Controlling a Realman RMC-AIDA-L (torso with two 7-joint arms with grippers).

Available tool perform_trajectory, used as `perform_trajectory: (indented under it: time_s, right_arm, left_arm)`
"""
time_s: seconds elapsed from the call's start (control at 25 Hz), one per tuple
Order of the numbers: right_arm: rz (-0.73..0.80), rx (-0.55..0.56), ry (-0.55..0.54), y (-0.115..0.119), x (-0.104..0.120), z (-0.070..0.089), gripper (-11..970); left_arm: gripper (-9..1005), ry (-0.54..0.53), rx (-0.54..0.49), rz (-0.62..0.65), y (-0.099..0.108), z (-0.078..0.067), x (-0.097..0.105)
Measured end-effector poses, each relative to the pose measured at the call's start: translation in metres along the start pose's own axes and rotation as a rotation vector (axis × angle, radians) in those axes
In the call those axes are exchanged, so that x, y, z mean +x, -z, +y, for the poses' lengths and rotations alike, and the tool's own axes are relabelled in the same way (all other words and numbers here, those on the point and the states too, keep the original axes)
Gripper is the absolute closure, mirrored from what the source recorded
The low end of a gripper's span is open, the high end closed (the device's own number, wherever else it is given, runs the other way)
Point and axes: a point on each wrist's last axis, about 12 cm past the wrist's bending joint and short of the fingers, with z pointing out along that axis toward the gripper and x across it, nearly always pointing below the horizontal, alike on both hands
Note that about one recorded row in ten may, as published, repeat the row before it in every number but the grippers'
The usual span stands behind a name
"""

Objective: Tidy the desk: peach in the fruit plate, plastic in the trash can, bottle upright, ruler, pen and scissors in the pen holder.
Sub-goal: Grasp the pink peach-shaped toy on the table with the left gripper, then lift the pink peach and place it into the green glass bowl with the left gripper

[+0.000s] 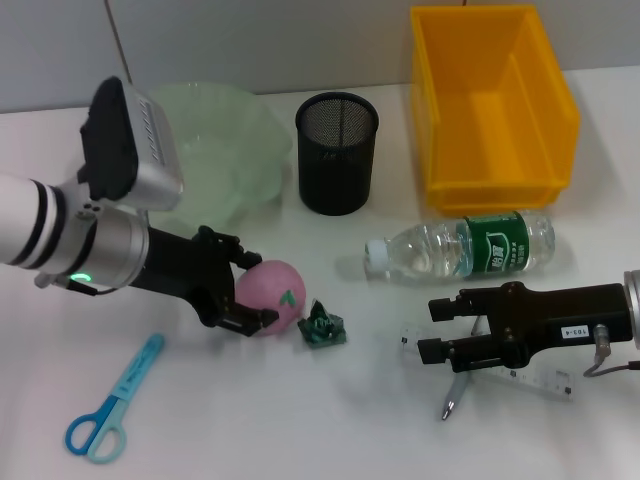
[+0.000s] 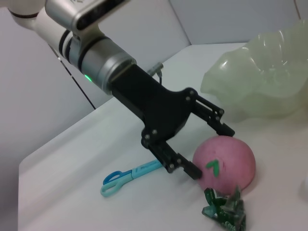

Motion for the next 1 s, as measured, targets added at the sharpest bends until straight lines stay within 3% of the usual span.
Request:
perform_trajectory:
  time_s: [0.2, 0.48, 0.76, 1.0]
  right_arm:
    - [0.004, -0.001, 0.002, 0.000, 0.000, 0.000, 182]
    - [0.006, -0.002, 0.002, 0.000, 0.000, 0.000, 182]
    - [0.008, -0.002, 0.001, 0.000, 0.000, 0.000, 182]
    - [0.008, -0.003, 0.003, 0.000, -0.001, 0.000, 182]
  left_arm:
    - [335, 0.001, -0.007, 0.028, -0.011, -0.003, 0.003]
    - [347, 0.028, -0.014, 0.003, -0.009, -0.004, 0.004]
    - [534, 0.055, 0.017, -0.045, -0.004, -0.006, 0.002]
    - [569, 0.111, 0.039, -0.126, 0.008, -0.006, 0.001]
